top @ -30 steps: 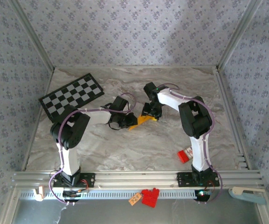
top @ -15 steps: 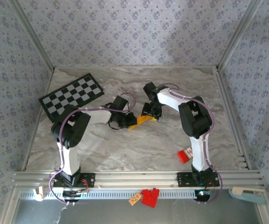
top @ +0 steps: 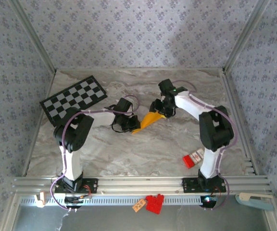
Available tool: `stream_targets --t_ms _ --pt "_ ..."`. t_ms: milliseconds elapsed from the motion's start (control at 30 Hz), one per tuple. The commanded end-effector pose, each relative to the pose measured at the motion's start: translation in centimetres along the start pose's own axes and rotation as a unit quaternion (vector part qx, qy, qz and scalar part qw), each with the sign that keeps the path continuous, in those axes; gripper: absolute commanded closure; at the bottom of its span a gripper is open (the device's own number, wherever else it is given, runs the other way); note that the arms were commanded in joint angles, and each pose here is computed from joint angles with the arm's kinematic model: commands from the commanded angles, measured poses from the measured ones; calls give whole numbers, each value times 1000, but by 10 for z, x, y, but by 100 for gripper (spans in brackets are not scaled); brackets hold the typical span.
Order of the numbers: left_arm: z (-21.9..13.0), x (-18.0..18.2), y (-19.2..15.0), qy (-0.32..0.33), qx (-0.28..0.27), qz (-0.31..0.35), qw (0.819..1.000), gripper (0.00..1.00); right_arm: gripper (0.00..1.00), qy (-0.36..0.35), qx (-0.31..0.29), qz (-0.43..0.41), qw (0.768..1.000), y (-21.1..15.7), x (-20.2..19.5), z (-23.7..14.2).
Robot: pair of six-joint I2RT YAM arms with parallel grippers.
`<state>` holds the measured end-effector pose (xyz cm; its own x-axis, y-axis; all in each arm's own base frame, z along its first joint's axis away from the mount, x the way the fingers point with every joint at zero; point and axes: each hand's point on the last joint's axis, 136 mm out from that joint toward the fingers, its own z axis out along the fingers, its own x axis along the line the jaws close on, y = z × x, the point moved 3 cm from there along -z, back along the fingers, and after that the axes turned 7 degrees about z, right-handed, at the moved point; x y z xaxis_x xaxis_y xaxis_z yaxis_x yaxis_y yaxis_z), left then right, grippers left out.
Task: Fold a paper plane with a square sheet of paper (pick it up from the middle)
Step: Fold the wing for the fifth time at the center of the table.
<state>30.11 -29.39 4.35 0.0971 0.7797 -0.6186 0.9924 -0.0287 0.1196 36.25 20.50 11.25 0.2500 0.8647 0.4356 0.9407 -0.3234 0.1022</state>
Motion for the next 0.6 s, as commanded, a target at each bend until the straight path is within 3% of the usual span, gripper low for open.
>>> stream_targets --t_ms 0,233,333,567 --pt "9 27 -13 53 28 -35 998 90 44 79 -1 -26 997 -11 20 -1" --pt "9 27 -13 54 28 -41 997 91 63 136 15 -53 989 -31 45 16" --pt "9 27 -13 54 29 -41 997 91 72 128 43 -47 990 -46 37 37" --pt "9 27 -13 53 30 -42 997 92 81 114 62 -48 990 -54 32 62"
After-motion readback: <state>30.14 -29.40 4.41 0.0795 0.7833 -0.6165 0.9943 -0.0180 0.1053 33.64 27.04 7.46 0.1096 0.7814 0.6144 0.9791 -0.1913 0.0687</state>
